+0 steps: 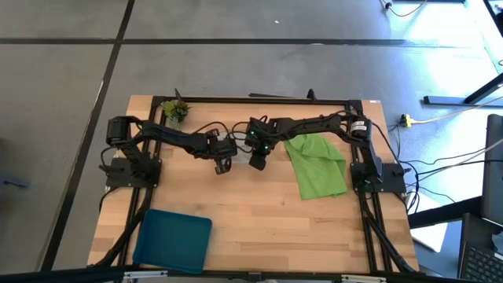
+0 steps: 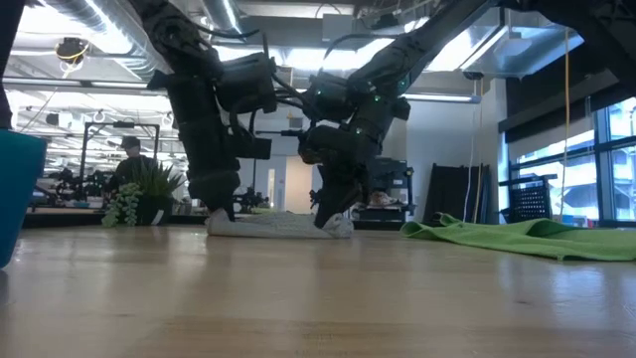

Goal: Fold microfiber towels
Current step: Fold the gray microfiber cloth

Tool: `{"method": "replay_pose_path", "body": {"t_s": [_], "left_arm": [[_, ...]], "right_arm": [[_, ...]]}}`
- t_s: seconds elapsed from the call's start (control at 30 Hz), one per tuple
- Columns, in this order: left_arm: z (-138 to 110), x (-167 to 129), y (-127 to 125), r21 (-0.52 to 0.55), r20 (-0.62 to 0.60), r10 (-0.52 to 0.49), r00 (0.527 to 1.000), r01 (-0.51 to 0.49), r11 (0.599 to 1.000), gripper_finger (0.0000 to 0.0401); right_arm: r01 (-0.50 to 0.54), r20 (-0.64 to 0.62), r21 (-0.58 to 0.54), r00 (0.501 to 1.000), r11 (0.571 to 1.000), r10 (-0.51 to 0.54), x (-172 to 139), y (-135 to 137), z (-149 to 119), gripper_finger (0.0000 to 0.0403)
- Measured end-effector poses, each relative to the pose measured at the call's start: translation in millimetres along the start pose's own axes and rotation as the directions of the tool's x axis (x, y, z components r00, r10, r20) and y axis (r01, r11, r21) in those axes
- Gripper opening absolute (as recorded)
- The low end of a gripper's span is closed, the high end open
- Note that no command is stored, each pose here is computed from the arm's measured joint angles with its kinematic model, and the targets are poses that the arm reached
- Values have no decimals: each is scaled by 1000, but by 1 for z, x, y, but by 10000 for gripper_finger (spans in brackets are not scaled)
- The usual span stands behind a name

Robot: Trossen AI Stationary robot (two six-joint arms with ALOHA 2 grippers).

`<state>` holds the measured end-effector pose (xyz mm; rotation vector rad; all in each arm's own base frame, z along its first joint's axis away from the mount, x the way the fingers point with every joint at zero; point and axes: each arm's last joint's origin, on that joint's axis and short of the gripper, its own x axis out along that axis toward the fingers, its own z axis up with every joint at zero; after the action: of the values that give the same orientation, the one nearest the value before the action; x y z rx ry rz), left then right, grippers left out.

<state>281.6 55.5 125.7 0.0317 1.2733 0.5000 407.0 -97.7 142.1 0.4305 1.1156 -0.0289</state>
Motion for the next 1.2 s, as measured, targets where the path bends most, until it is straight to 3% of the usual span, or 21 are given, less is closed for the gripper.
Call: {"method": "replay_pose_path", "body": {"t_s": [0.27,0.53,0.97,1.2], "left_arm": [[-1,0,-1,78,-4,-10,1000,11,997,0],[-2,-1,-5,155,-5,-11,1000,12,988,0],[-2,-1,-6,164,-8,-20,1000,21,986,0],[-2,-1,-6,165,-9,-23,1000,24,986,0]], "right_arm": [[14,41,7,999,1000,-14,-18,-1,5,14],[117,80,57,989,992,-121,-25,-19,9,21],[149,64,79,986,986,-154,-11,-40,7,29],[157,80,78,983,985,-163,-11,-41,9,69]]}}
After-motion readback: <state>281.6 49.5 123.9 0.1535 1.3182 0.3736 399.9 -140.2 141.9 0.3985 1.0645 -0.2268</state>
